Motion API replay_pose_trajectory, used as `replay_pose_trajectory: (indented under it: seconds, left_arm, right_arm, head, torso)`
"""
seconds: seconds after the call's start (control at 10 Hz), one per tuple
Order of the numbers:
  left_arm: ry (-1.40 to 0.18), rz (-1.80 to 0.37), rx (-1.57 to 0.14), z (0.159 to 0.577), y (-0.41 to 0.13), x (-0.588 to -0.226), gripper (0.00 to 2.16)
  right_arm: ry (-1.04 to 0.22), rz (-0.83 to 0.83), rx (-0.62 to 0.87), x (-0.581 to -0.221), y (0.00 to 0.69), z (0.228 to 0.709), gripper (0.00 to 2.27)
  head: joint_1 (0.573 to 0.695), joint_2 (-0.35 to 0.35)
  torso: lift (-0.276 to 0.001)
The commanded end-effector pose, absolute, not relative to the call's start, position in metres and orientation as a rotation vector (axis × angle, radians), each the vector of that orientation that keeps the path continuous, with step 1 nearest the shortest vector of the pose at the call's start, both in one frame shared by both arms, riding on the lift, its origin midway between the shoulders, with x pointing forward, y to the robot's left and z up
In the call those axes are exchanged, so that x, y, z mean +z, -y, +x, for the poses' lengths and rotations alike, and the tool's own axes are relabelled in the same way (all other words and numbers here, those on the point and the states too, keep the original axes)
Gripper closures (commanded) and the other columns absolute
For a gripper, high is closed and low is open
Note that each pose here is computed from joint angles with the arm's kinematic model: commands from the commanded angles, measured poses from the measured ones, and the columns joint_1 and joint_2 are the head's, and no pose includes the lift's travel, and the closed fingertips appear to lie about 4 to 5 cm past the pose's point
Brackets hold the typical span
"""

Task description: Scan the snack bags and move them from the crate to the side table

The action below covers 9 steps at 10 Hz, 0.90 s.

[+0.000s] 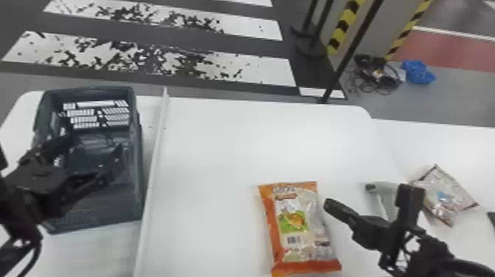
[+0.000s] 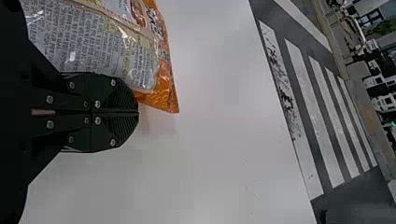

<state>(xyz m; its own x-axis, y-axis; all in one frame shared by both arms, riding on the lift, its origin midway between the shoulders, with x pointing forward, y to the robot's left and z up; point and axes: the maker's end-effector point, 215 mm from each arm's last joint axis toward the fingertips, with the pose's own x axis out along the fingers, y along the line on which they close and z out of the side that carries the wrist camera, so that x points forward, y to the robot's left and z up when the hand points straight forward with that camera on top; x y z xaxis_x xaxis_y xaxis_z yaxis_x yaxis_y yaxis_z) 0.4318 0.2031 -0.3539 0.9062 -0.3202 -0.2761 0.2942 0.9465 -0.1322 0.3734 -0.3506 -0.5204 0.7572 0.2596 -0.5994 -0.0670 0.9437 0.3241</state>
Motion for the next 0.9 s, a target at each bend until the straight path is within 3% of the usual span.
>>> replay_pose_trajectory:
  seconds: [0.0,0.3,0.8]
  left_arm:
    - [-0.294,-0.088,-0.32,0.432,-0.202,-0.351,0.07]
    - [-0.296,-0.092,-0.334,0.43,-0.193,-0.352,0.07]
    - [-0.294,-0.092,-0.333,0.425,-0.193,-0.352,0.07]
  right_arm:
    - [-0.646,0.261,0.138,-0.495,0.375,0.371,2.25]
    - [-0.558,0.273,0.131,-0.45,0.368,0.355,2.25]
    - [-0.559,0.376,0.215,-0.462,0.297,0.345,2.25]
  head:
    - [0.695,-0.198]
    - [0.695,-0.257]
    - [0.695,-0.201]
  torso:
    - [-0.087]
    - [-0.087]
    - [-0.087]
